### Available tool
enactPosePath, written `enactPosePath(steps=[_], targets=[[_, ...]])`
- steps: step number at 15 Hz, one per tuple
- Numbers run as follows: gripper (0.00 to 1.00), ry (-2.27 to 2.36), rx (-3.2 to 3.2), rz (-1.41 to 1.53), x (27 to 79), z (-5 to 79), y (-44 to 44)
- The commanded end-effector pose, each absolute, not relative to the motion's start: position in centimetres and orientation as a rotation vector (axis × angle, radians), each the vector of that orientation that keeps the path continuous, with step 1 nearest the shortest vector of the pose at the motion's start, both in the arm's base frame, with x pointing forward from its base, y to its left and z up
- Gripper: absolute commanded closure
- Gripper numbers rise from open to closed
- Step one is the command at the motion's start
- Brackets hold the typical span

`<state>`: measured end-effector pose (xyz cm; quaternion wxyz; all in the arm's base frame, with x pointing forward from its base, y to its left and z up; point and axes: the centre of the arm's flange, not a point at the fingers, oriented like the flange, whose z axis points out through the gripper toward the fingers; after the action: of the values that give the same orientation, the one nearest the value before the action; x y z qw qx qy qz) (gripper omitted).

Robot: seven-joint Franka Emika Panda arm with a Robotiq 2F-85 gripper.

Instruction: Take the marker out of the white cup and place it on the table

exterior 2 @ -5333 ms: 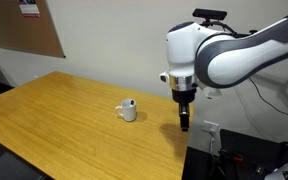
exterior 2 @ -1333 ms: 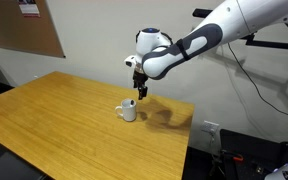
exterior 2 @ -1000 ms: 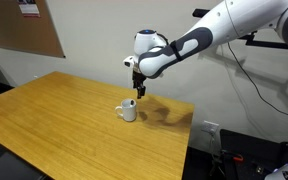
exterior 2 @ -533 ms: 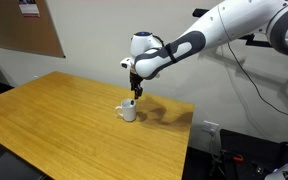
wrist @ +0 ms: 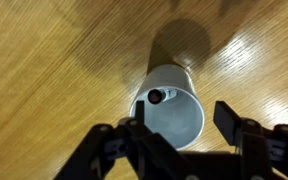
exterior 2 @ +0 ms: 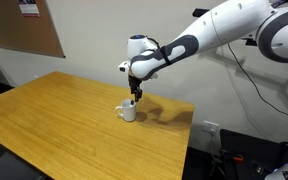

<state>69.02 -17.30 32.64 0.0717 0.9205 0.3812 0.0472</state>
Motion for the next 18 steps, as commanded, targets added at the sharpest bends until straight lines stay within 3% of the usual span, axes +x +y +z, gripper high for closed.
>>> enactPosePath(steps=[1,3,10,18], targets=[[0.3,1.211,2.768,0.098,70.5,32.8,-17.8],[0.35,1.221,2.772,0.082,70.8,32.5,-17.8],[0.32,1.279,2.741,0.078,72.4,31.7,-17.5],[0.38,1.279,2.735,0.05,73.7,30.4,-17.6]])
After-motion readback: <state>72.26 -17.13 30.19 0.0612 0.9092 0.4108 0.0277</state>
